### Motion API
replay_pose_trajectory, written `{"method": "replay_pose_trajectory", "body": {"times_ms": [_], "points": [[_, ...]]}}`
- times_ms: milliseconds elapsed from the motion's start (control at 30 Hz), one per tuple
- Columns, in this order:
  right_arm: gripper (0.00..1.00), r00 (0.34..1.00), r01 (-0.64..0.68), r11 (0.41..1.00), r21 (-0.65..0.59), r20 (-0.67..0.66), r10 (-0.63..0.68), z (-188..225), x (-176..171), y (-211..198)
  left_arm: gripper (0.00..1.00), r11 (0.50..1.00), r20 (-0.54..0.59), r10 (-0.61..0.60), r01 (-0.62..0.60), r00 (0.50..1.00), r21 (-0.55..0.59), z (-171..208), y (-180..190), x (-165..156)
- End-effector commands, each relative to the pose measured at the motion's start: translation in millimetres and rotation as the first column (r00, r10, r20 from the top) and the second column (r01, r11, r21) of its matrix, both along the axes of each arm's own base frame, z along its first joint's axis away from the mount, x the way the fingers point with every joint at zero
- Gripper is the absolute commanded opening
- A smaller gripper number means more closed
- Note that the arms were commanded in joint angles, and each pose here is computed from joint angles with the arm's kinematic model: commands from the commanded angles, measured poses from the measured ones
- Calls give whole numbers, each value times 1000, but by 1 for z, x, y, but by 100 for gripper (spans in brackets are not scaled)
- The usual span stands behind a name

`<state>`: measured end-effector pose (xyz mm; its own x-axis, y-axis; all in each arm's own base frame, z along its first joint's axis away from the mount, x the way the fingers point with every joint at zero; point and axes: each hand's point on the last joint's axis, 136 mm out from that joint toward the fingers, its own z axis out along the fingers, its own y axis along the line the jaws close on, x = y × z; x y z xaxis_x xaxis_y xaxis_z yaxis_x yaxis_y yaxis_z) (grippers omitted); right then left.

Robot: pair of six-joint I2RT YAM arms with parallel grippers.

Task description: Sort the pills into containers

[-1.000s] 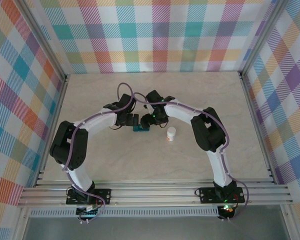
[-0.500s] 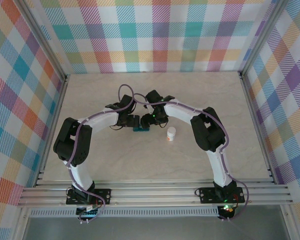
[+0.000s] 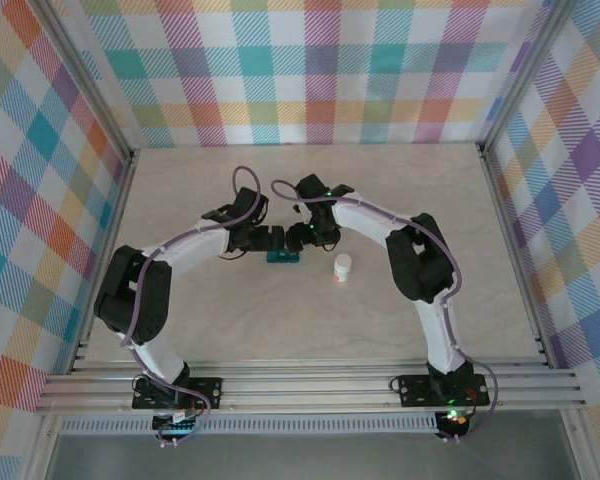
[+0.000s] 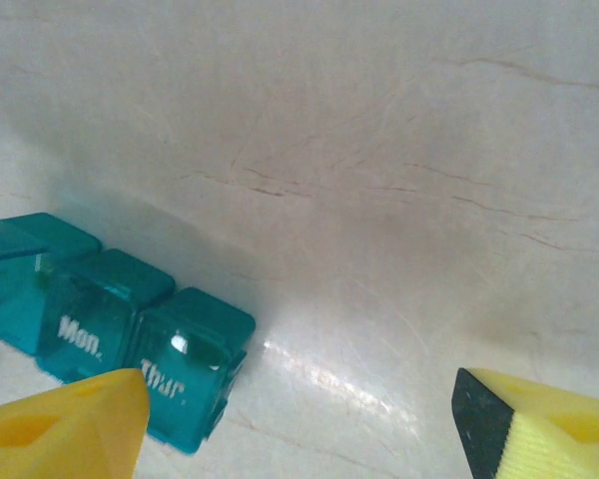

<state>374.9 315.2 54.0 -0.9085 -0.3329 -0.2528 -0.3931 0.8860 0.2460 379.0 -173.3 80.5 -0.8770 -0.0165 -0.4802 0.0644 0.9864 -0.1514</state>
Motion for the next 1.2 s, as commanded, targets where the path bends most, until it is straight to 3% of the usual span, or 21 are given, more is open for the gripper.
{"method": "replay_pose_trajectory", "body": {"times_ms": [0, 400, 667, 1167], "points": [[81, 998, 36, 998, 56, 53, -39, 45, 2, -10, 97, 997, 2, 20, -20, 1000, -68, 3, -2, -5], [83, 978, 135, 978, 162, 139, -158, 89, -35, -60, 97, 989, -3, 20, -21, 1000, -150, -16, -23, -10], [85, 965, 205, 964, 171, 128, -228, 77, -67, -97, 98, 988, -1, 3, -3, 1000, -152, -21, -40, -10], [89, 956, 242, 951, 195, 121, -268, 81, -86, -121, 98, 988, -4, -21, 20, 1000, -155, -31, -67, -12]]}}
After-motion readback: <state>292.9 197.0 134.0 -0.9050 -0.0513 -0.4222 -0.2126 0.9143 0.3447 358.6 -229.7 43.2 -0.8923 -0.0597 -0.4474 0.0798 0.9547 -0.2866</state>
